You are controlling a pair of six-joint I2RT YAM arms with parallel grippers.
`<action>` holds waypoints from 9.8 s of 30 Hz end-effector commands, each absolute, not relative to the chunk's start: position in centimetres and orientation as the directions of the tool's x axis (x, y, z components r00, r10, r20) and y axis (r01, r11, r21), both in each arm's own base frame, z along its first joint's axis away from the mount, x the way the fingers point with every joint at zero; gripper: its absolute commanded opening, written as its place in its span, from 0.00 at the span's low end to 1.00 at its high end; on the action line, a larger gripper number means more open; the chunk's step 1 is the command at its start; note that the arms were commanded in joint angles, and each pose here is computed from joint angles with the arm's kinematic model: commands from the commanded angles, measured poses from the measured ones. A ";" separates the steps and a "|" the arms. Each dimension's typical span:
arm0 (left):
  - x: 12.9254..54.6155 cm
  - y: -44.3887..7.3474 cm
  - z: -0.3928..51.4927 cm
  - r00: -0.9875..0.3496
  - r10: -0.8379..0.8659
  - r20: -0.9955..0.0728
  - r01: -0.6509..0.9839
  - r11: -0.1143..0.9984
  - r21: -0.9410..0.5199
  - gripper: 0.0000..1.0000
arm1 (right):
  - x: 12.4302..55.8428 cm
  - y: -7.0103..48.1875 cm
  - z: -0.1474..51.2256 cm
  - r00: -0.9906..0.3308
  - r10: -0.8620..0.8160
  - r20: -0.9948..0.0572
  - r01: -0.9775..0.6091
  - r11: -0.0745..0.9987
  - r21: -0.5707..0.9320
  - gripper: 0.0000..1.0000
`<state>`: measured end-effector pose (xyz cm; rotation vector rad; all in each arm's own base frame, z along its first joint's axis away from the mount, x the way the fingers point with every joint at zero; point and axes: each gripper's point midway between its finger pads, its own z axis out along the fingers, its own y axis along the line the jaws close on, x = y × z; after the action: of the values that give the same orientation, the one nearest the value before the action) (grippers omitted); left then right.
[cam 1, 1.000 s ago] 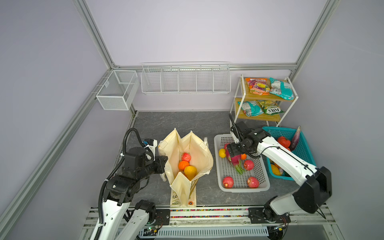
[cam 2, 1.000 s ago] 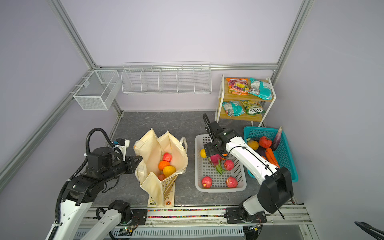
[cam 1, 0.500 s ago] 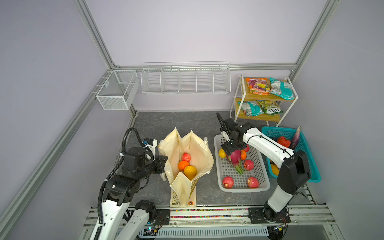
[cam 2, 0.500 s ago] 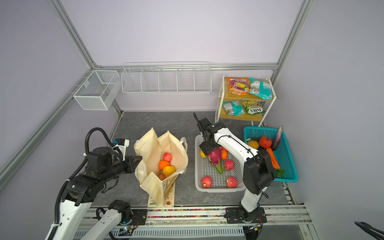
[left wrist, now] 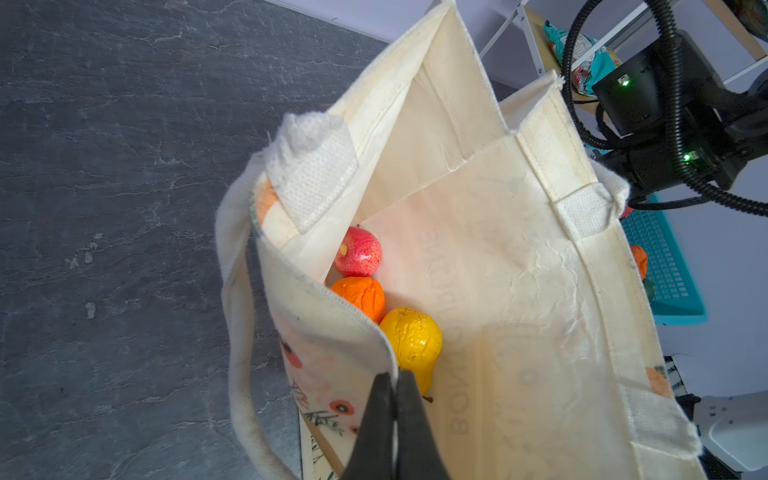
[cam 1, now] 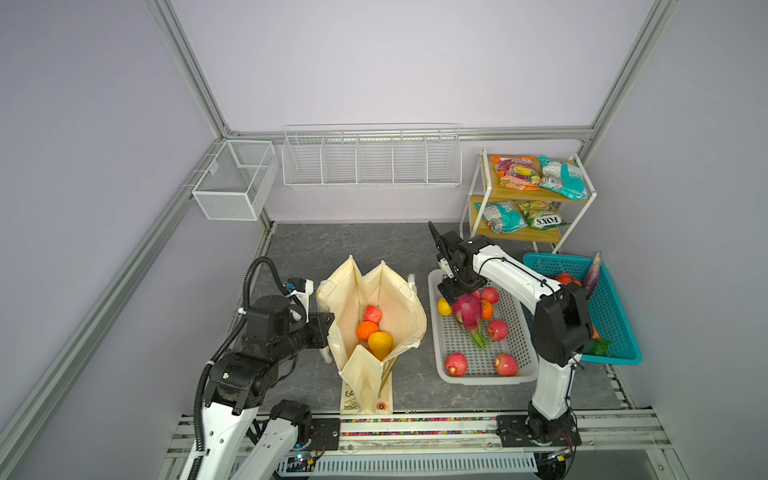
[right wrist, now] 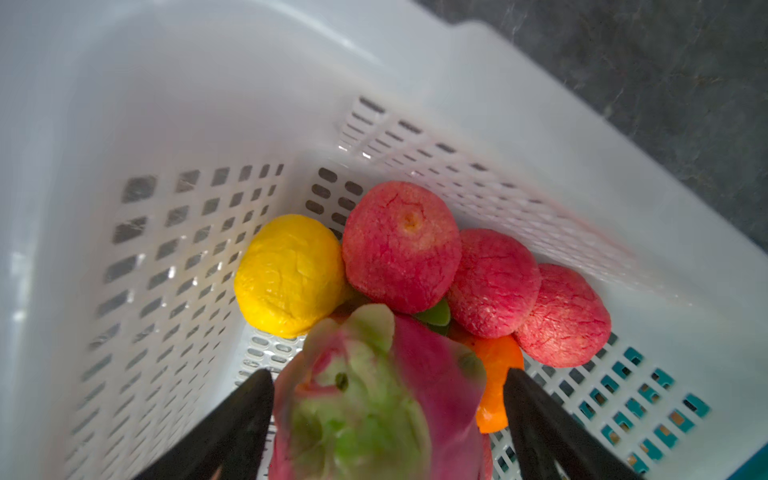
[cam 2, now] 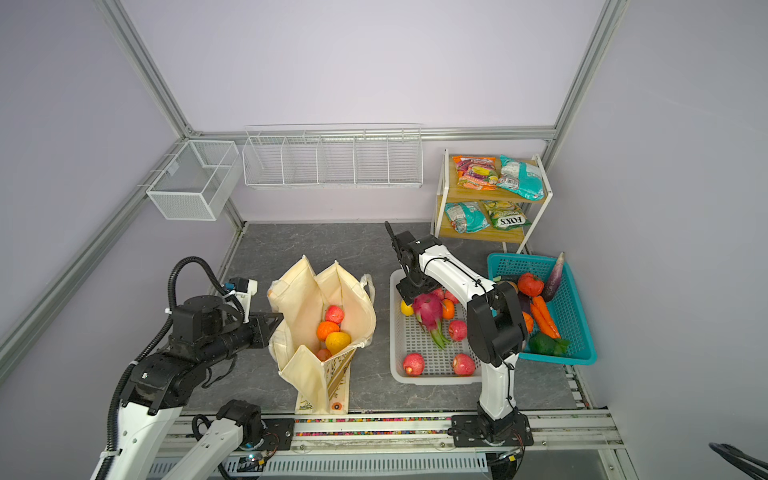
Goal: Place the food into the grocery bag and tie it
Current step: 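Lower the right gripper onto the dragon fruit and close on it, then lift the dragon fruit with the right gripper and carry it over the bag, then lower the dragon fruit into the bag and open the right gripper, then move the right gripper from the bag over to the teal vegetable basket, then lower the right gripper onto the orange pumpkin and close on it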
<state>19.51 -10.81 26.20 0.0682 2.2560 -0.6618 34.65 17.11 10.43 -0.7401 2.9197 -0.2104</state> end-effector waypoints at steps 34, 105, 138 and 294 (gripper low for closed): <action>19.4 -10.6 25.9 -0.711 -0.136 -0.690 0.243 0.873 -0.422 0.00 | 32.8 15.1 11.9 -0.926 -0.376 -0.035 -0.369 0.921 -0.122 0.63; 19.7 -11.0 29.3 -0.665 -0.199 -0.720 0.259 0.843 -0.472 0.00 | 24.7 46.3 21.5 -0.628 -0.603 -0.492 -0.754 0.629 0.190 0.58; 19.7 -11.1 27.8 -0.678 -0.176 -0.714 0.265 0.847 -0.461 0.00 | 27.1 46.3 22.2 -0.596 -0.555 -0.580 -0.728 0.679 0.098 0.96; 18.7 -10.3 27.1 -0.731 -0.192 -0.654 0.185 0.868 -0.461 0.00 | 28.1 -11.7 7.6 -0.656 0.692 -0.303 0.723 0.691 0.012 0.97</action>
<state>19.64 -10.76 27.50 0.0163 2.2625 -0.6784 28.25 -12.11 7.74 1.1329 2.6215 -0.1767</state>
